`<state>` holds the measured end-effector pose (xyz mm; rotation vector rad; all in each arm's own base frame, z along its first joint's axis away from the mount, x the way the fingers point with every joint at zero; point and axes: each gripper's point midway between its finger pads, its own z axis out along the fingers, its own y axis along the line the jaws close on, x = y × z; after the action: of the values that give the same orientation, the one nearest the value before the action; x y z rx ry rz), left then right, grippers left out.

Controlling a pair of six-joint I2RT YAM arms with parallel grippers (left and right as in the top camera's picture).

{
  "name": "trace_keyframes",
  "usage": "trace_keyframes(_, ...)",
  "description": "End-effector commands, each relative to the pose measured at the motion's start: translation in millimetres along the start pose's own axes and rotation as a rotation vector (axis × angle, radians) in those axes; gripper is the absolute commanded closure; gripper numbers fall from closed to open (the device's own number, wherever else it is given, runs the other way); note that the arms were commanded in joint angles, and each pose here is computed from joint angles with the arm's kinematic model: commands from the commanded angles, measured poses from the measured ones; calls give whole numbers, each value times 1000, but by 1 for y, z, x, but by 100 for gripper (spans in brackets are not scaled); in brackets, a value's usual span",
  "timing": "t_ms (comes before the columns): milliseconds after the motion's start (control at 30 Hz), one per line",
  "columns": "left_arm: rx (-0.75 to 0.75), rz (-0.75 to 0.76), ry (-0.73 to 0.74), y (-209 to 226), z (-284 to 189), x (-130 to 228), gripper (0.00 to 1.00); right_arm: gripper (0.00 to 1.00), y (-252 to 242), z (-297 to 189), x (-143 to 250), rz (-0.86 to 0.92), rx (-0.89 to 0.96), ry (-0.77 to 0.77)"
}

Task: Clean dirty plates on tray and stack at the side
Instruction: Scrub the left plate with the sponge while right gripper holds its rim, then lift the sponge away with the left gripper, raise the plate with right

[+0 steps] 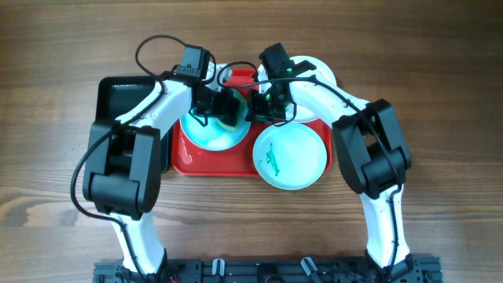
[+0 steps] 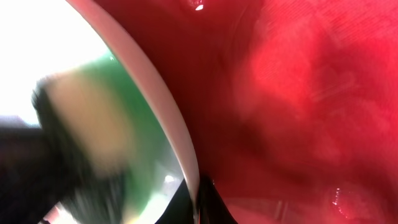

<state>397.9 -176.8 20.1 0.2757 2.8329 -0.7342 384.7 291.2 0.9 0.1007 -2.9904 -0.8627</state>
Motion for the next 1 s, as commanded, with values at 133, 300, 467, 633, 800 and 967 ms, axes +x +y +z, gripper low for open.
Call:
trace_keyframes(133,-170,-163,154,38,-1,44,96,96,-17,15,8,1,61,28)
trace_keyframes(300,-777,-384,-38,132,-46,33,96,96,-17,15,8,2,61,28)
trace_keyframes(467,-796,-362,-238,138,-52,-12,96,96,-17,15,7,4,60,25)
trace_keyframes(633,-567,-394,-227,102,-62,-37,96,96,-18,15,7,7,63,24)
trace_keyframes(800,-513,-422,-269,81,-135,-54,96,96,-17,15,8,9,59,27)
trace_keyframes(967,-508,-475,-309,82,-185,-45,96,96,-6,-13,2,-7,91,-24)
